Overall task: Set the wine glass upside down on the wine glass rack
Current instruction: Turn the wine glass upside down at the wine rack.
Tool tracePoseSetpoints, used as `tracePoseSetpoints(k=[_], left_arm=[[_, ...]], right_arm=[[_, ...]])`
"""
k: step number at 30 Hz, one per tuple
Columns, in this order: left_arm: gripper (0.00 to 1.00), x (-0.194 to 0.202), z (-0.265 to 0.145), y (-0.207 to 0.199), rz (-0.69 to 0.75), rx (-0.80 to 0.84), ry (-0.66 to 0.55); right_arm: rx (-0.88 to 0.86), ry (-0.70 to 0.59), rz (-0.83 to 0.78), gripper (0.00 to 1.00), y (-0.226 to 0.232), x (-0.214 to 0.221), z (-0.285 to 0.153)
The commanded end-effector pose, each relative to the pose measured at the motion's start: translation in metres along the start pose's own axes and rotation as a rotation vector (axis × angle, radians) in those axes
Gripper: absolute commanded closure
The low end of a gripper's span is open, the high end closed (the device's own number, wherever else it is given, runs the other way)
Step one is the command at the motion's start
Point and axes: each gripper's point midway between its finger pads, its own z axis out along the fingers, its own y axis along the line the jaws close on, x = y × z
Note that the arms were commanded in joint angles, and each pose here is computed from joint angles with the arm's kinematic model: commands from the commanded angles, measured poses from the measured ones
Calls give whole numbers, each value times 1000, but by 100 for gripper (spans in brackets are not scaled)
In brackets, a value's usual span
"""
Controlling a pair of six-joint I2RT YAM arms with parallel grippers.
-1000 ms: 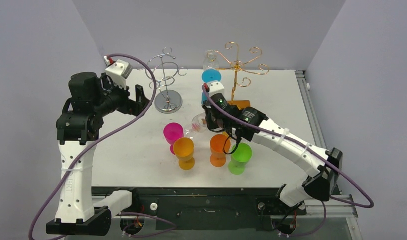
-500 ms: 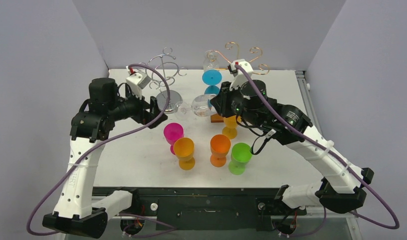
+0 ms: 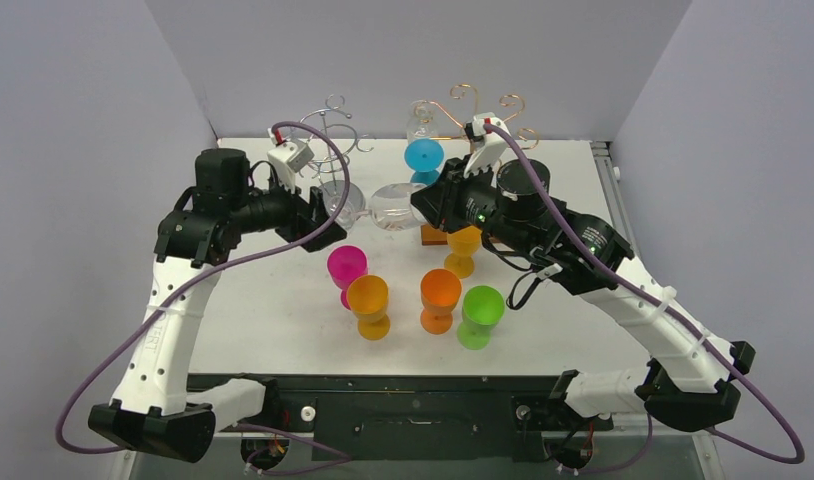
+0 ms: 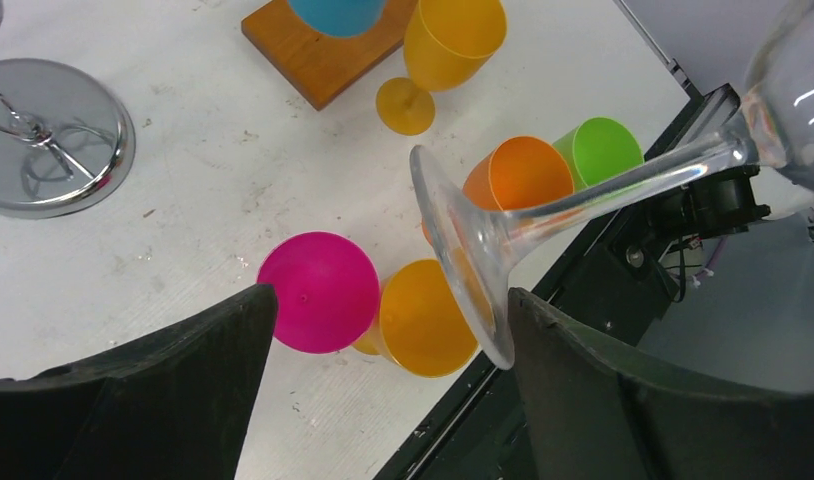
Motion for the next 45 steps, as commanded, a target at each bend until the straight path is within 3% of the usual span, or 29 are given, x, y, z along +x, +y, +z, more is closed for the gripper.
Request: tracePoseSetpoints(k=[1,6,14,18,21,27,32,36,45], left_arm=[[22,-32,-4,-16,56,73,-81],[63,-41,-2,-16,71,84,-84],[100,-47,-8,-19,211,96,-79],[100,-50,-20,-10,402,11,-94],[100,-58,-33,-2,567,-75,-119],[100,-73,-54,0,820,-169,-174],[100,-82,-68,-15,1055,-198,-296],[100,-91,-76,-29,1219,-210,-401],[100,-92,-87,-53,1432,-196,-516]], right_arm=[[-112,-116,58,100,25,-31,-11],[-151,-112,68,100,30,-26,-10],[-191,-67,77,97,32,-5,-3],[-206,-35,76,71,26,5,-7],[-198,0,80,60,13,14,-12],[-170,52,85,50,-16,30,-25],[-188,93,53,42,-14,33,-28],[-274,110,34,25,3,33,-20],[-457,121,-224,22,60,69,-3]])
